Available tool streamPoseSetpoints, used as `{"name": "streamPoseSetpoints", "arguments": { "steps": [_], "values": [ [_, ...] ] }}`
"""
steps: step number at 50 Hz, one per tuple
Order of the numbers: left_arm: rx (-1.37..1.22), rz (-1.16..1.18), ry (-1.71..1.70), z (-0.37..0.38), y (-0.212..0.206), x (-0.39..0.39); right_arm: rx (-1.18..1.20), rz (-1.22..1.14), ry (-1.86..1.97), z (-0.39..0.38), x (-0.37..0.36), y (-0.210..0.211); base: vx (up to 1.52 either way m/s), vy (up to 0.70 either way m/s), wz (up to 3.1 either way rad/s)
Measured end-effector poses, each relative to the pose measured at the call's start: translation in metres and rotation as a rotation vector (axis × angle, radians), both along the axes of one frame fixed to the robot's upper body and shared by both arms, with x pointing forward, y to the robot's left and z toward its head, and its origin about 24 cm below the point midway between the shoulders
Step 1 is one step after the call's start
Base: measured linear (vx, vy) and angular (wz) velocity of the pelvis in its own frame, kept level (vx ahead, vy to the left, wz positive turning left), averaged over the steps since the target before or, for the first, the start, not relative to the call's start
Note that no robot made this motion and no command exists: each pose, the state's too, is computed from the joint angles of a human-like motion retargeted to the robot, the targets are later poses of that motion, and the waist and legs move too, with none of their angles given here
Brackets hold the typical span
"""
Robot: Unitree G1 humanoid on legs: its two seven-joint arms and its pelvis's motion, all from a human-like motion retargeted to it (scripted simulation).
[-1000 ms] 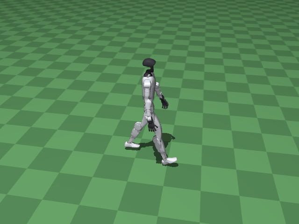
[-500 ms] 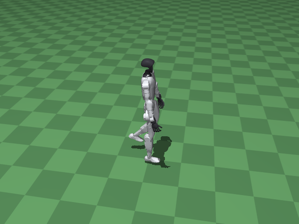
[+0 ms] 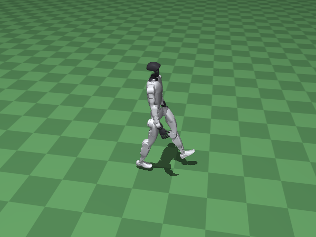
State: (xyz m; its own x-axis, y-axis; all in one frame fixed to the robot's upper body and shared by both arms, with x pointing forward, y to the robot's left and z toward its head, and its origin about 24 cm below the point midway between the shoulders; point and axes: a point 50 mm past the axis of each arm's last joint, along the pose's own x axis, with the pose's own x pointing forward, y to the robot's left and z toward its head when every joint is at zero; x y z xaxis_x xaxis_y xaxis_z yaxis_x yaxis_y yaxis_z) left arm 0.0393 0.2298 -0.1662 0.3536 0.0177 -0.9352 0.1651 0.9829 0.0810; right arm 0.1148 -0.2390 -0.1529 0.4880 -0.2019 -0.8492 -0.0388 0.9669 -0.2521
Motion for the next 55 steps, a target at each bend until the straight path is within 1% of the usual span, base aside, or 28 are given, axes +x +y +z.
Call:
{"name": "streamPoseSetpoints", "arguments": {
  "steps": [8, 15, 24, 27, 30, 35, 38, 43, 50, 55],
  "values": [
    [-0.004, 0.098, 0.001, 0.001, 0.007, 0.006, -0.039, 0.027, 0.055, 0.002, 0.004, -0.01, 0.48, 0.17, -0.51],
    [0.009, 0.086, 0.014, 0.002, 0.012, 0.003, -0.036, 0.015, 0.064, 0.003, 0.003, -0.012, 0.52, 0.25, -0.34],
    [0.012, 0.122, -0.035, 0.009, 0.029, 0.018, 0.003, 0.111, 0.078, 0.005, 0.011, -0.013, 0.54, 0.33, -0.03],
    [0.013, 0.08, -0.009, 0.009, 0.032, 0.014, -0.005, 0.077, 0.025, 0.011, 0.023, -0.018, 0.51, 0.27, 0.21],
    [0.029, -0.013, 0.049, 0.008, 0.033, 0.01, -0.017, -0.013, -0.044, 0.018, 0.034, -0.026, 0.45, 0.32, 0.29],
    [0.098, -0.164, 0.131, 0.01, 0.042, 0.013, -0.014, -0.141, -0.1, 0.019, 0.033, -0.032, 0.43, 0.27, 0.29],
    [0.146, -0.199, 0.095, 0.016, 0.049, 0.037, -0.019, -0.125, -0.08, 0.016, 0.025, -0.031, 0.4, 0.19, 0.54],
    [0.188, -0.205, -0.059, 0.031, 0.05, 0.093, -0.034, -0.017, 0.03, 0.008, 0.005, -0.028, 0.4, 0.15, 0.77],
    [0.176, -0.269, -0.272, 0.055, 0.025, 0.167, -0.043, 0.025, 0.227, 0.002, -0.026, -0.036, 0.47, 0.08, 1.04],
    [0.187, -0.426, -0.323, 0.067, 0.006, 0.193, -0.015, 0.043, 0.293, 0.0, -0.037, -0.038, 0.53, 0.0, 0.83]
  ]
}}
